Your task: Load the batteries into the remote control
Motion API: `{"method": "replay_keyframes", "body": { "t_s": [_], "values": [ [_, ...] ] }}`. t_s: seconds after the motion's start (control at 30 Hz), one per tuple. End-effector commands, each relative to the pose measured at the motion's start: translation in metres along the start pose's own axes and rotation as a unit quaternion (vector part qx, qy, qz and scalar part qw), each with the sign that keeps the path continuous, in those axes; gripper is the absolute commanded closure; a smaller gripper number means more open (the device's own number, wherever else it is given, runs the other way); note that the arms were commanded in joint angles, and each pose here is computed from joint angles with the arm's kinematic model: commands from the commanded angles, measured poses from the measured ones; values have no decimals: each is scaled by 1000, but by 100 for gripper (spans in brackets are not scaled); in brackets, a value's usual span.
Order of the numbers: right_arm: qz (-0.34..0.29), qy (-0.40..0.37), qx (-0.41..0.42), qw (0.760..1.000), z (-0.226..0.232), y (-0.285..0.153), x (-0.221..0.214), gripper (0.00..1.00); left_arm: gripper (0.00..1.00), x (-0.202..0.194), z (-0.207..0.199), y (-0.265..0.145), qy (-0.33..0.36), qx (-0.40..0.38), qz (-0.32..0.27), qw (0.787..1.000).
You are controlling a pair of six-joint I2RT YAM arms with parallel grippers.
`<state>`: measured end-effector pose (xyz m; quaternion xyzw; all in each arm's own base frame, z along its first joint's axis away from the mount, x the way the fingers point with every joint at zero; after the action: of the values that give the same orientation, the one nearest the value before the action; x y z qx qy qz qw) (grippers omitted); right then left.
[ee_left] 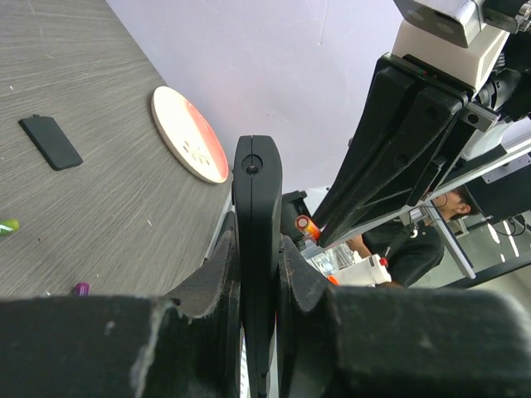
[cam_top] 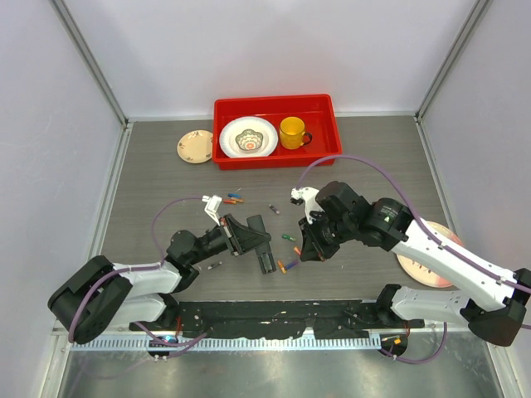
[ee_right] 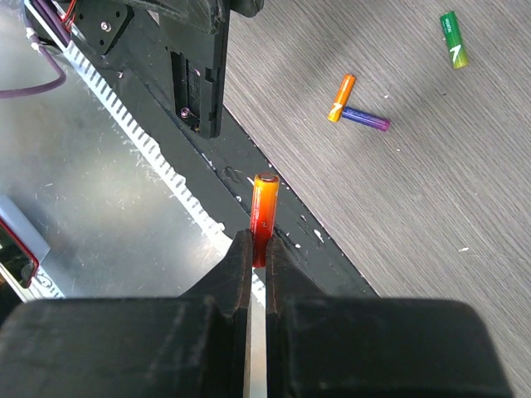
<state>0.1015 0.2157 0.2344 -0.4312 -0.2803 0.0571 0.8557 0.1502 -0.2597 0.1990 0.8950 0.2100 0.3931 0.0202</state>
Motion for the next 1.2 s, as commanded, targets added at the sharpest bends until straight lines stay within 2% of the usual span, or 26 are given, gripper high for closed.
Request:
{"method": "replay_keyframes", "body": {
  "t_s": [0.0,0.17,0.27,0.33,0.4,0.43,0.47,0.5,0.57,0.63,0.67,0.7,0.73,0.77,0.8,0.87,0.9,0.97,1.0,1.1,1.13,1.17],
  "values": [
    [-11,-11,5,1000,3,-1,4,99,100,35,-47,1,78,-107,-77,988],
    [-22,4,-33,999,-9,8,9,99,100,37,-46,1,72,-102,-83,989],
    [-71,51,-108,990,-33,24,22,99,100,39,-37,1,58,-76,-97,991],
    [-146,118,-164,968,-54,31,45,99,100,40,-26,-1,49,-47,-113,991],
    [-185,175,-158,954,-66,43,61,99,100,36,-16,-3,38,-19,-111,993],
    [-205,244,-158,934,-80,45,71,99,100,37,-12,-3,34,-5,-116,993],
    [-203,282,-164,923,-93,55,70,99,100,35,-6,-4,27,14,-112,993],
    [-227,314,-147,910,-97,59,83,99,100,35,-3,-5,25,25,-113,993],
    [-258,409,-167,859,-125,68,85,99,100,36,1,-8,22,49,-116,992],
    [-289,457,-157,826,-135,74,93,99,100,31,10,-12,23,81,-104,991],
    [-310,500,-165,791,-145,77,93,99,100,34,12,-14,27,95,-111,989],
    [-317,515,-170,778,-149,83,93,99,100,41,6,-17,42,93,-124,987],
    [-322,532,-173,764,-153,86,93,99,100,35,15,-21,37,122,-110,986],
    [-331,525,-163,767,-154,91,99,99,100,35,16,-23,41,131,-111,984],
    [-309,506,-161,789,-153,102,99,99,100,44,10,-27,51,131,-129,982],
    [-289,457,-167,825,-145,106,109,99,100,38,16,-32,55,156,-112,980],
    [-266,386,-193,862,-144,112,106,99,100,40,13,-33,57,157,-112,980],
    [-247,305,-199,898,-135,112,109,99,100,38,12,-37,56,161,-107,980],
    [-221,229,-211,924,-136,113,105,99,100,36,12,-38,53,162,-103,980],
    [-140,117,-256,949,-140,113,92,99,100,32,13,-42,43,167,-99,980],
    [-105,54,-299,947,-151,113,87,99,100,33,13,-43,43,164,-102,980],
    [-78,26,-327,941,-155,107,85,99,100,30,13,-44,39,163,-101,981]
  ]
}}
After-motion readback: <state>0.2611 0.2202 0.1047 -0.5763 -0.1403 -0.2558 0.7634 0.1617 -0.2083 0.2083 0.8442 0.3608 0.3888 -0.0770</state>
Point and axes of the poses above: each gripper's point midway between its finger pads, its own y axis out along the fingers, its own z axis along the line the jaws close on, x = y × z, the point moved 3 cm from there along -y, back along the fingers, and after that the axes turned 12 degrees about y, right-handed, at the moved point
